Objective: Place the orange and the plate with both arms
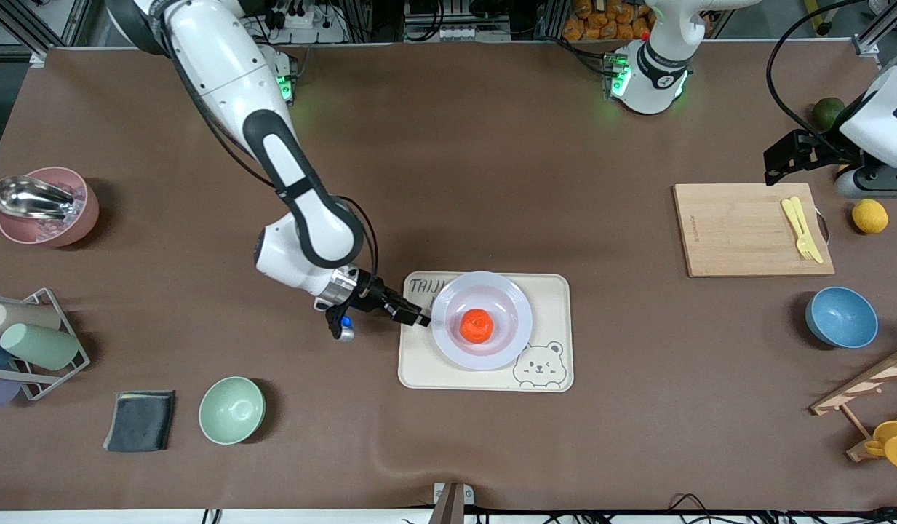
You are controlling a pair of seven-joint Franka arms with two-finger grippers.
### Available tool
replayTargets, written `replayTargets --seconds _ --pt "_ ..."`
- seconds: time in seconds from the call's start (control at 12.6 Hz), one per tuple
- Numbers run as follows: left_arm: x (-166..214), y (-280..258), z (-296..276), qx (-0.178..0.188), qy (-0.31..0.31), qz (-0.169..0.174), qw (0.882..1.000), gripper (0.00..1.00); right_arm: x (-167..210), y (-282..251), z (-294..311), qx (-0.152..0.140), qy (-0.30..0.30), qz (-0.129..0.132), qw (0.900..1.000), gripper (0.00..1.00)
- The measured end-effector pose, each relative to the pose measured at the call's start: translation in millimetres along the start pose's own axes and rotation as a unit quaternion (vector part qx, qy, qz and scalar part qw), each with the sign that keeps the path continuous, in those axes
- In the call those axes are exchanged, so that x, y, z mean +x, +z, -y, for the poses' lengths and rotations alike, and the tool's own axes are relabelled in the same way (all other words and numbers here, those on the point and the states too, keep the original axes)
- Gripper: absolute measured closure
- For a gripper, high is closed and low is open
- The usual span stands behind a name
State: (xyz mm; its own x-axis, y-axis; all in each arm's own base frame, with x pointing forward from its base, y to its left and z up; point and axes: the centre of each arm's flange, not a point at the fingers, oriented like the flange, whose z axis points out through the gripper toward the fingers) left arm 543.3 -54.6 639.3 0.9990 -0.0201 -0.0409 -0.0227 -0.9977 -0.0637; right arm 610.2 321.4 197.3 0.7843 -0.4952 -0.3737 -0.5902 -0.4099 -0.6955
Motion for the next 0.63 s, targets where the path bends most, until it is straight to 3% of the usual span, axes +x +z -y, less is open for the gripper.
replayTargets --seconds 0.32,0.55,0.63 --pt "-0.3 1.8 -3.7 -0.003 -0.005 0.004 1.0 0.0 12.8 -45.7 32.7 -0.051 0.008 0.027 0.998 0.42" --pt "-0.2 2.0 -3.7 -0.003 -0.005 0.004 1.0 0.0 22.5 -85.8 49.3 -0.073 -0.005 0.049 0.996 0.4" --pt "-0.2 2.0 -3.6 -0.003 -0.005 0.004 1.0 0.0 30.7 -101.2 49.3 -0.085 -0.013 0.055 0.995 0.33"
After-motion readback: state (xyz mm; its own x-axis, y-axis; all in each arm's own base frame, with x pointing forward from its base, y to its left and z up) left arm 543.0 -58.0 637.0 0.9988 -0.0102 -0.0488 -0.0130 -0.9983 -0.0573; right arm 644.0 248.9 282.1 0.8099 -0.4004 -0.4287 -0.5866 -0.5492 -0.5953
